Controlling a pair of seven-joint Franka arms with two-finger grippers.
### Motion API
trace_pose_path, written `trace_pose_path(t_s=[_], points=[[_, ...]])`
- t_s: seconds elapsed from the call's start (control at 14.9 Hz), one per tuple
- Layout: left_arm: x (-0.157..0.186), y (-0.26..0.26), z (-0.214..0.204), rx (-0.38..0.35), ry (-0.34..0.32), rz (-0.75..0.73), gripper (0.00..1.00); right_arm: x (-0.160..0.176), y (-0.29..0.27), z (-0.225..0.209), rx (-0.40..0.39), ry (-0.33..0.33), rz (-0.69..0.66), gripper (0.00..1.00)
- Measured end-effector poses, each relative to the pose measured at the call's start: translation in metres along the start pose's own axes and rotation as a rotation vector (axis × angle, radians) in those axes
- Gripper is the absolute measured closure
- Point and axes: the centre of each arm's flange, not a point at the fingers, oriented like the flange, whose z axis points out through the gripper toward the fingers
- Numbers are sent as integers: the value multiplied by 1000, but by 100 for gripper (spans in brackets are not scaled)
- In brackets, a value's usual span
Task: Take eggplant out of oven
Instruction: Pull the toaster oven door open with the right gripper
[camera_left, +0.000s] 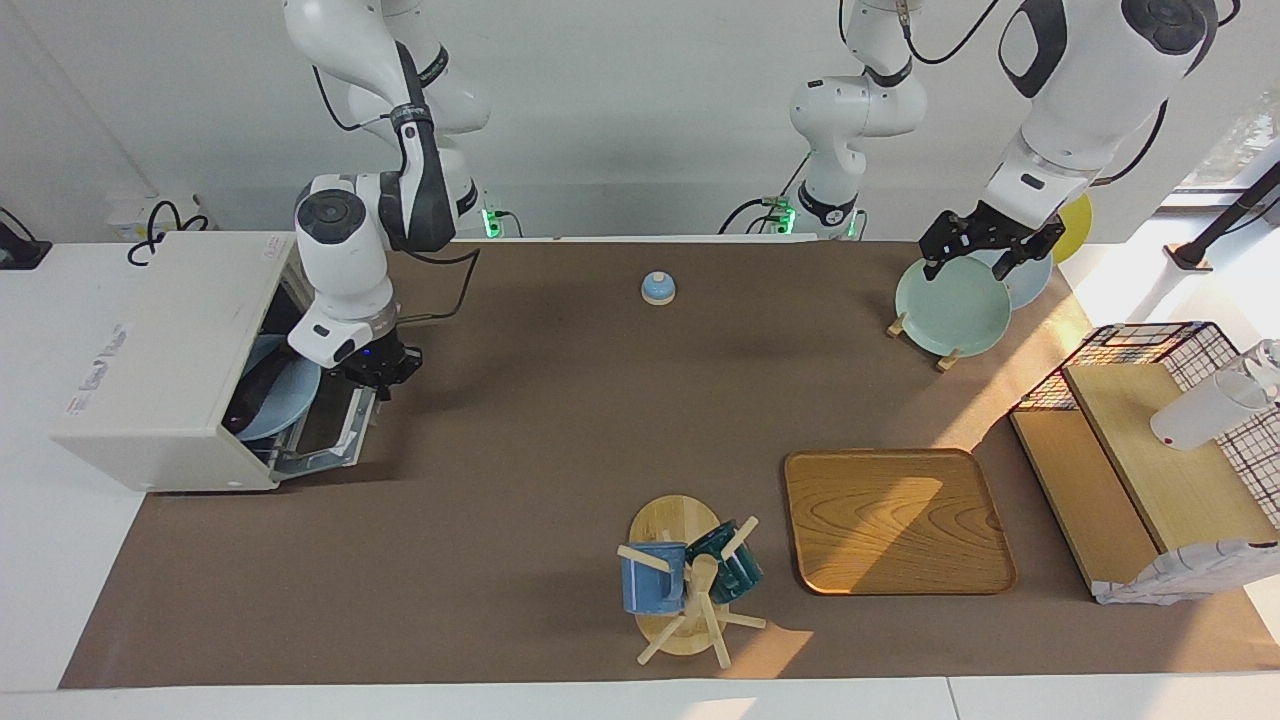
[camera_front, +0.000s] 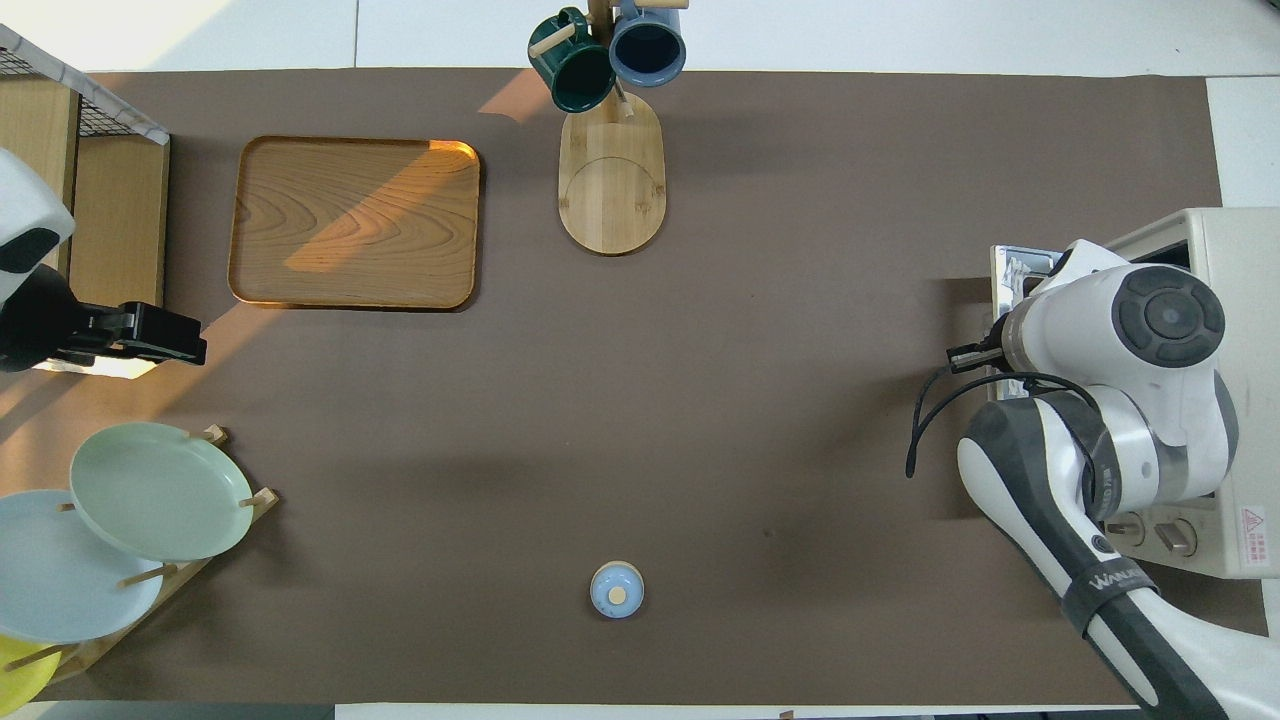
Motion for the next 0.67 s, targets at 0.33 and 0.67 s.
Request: trace_pose_path(t_s=[0.33, 0.67], points=[[0, 0, 0, 0, 0, 0, 0, 4, -9, 41, 14, -26, 75, 99], [0, 0, 0, 0, 0, 0, 0, 5, -19, 43, 37, -32, 140, 99]])
